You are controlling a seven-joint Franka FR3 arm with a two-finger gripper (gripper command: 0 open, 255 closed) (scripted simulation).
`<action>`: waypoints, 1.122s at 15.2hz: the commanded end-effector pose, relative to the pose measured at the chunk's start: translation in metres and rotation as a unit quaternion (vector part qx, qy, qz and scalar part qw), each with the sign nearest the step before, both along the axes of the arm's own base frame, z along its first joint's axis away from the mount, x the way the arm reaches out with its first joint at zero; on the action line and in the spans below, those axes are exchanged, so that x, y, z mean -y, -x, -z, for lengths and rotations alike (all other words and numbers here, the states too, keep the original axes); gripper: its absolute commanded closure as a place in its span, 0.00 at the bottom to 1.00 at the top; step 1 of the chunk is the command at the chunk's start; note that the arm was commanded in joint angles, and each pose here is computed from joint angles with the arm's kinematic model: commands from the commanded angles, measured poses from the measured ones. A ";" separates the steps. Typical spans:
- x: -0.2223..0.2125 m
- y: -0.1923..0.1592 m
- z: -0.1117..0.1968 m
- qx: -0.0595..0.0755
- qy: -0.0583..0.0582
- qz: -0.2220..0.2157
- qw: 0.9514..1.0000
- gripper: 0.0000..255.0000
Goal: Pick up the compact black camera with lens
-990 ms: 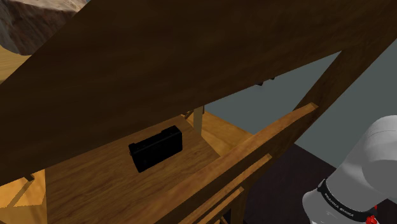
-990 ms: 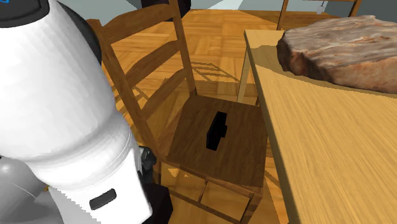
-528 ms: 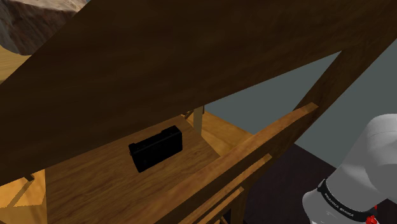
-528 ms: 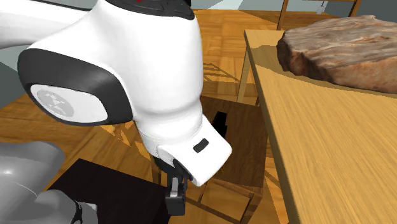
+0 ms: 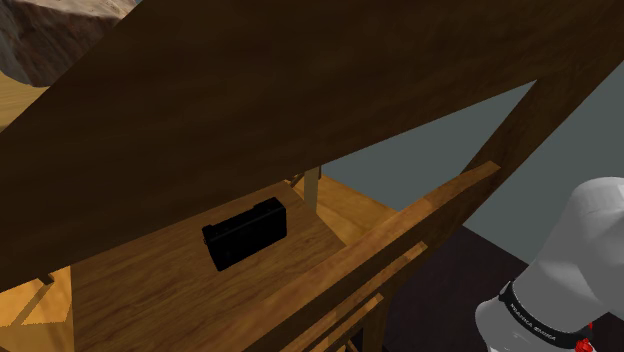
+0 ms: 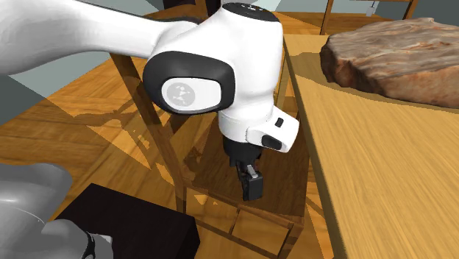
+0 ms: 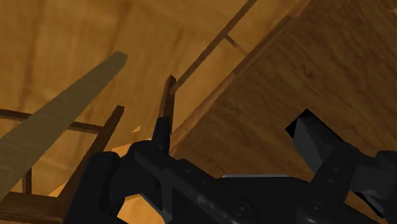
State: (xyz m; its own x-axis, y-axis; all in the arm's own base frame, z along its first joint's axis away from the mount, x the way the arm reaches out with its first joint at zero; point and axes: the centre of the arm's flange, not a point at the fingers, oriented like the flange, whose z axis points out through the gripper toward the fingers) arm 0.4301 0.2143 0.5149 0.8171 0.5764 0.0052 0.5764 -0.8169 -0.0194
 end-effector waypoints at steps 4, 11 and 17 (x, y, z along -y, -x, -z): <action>-0.065 -0.009 0.014 0.006 0.010 -0.088 0.996 0.00; -0.158 0.002 0.036 0.014 0.024 -0.209 0.977 0.00; -0.202 0.015 0.058 0.018 0.030 -0.268 0.963 0.00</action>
State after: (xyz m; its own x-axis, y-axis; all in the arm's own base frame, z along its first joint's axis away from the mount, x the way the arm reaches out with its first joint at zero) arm 0.4158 0.4131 0.4622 0.4089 0.9124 -0.0185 0.9119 -0.4078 0.0458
